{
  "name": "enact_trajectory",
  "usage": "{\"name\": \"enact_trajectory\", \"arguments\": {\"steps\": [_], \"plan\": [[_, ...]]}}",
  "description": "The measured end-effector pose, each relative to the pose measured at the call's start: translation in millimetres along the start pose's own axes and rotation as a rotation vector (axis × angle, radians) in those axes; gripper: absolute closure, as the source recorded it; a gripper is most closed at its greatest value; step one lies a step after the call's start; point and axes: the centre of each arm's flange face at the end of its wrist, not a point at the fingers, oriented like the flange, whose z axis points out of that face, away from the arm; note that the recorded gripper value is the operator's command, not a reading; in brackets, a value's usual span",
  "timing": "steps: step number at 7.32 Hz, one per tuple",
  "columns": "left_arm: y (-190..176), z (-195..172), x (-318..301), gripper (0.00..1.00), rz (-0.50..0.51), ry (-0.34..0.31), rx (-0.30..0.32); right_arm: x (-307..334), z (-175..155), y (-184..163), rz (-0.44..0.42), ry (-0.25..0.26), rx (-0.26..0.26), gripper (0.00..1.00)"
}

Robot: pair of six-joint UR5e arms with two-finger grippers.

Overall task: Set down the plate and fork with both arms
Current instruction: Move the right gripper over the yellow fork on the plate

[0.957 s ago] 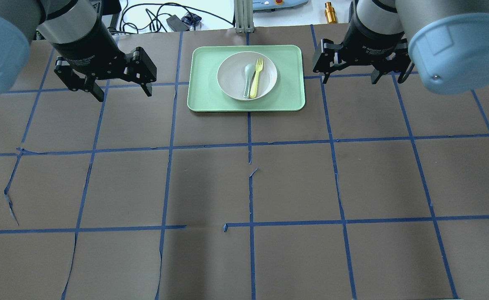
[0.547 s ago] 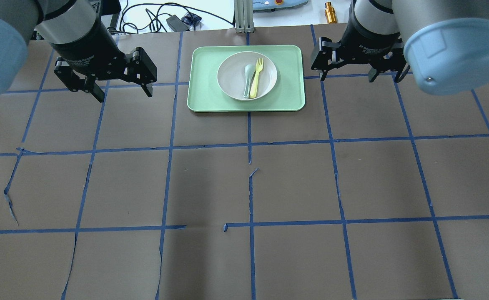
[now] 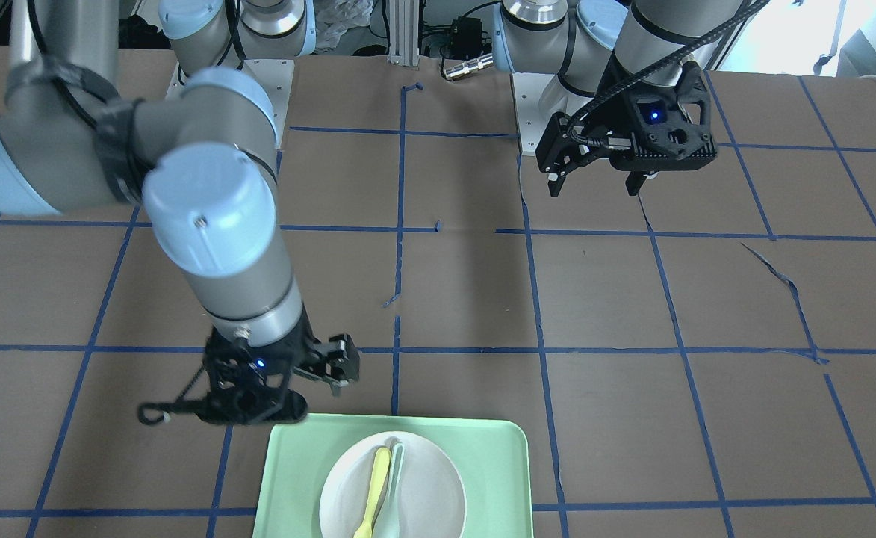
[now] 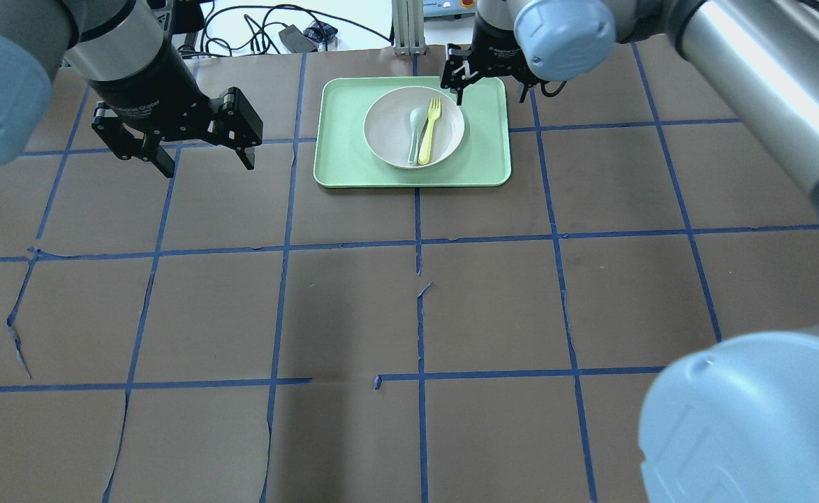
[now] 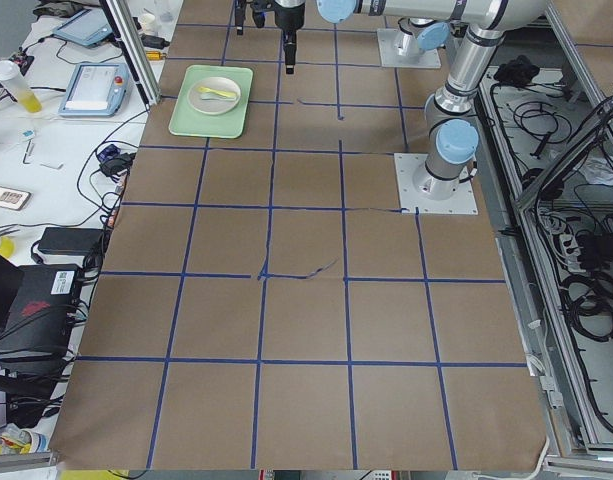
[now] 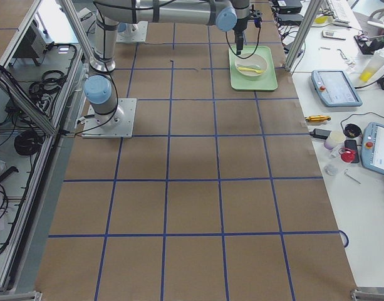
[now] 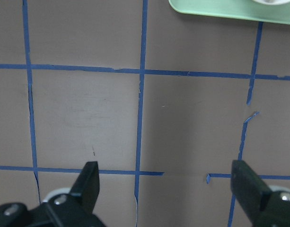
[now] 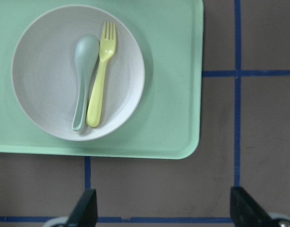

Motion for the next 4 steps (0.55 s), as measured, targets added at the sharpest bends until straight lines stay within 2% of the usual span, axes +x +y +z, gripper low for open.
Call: {"name": "enact_trajectory", "arguments": {"steps": [1, 3, 4], "plan": [[0, 3, 0, 0.0, 0.001, 0.0, -0.005, -24, 45, -21, -0.023, -0.009, 0.017, 0.0], [1, 9, 0, 0.0, 0.0, -0.001, -0.014, -47, 104, -52, -0.007, -0.019, 0.03, 0.13], [1, 12, 0, 0.0, 0.0, -0.002, -0.018, -51, 119, -59, 0.01, -0.019, 0.03, 0.27]]}}
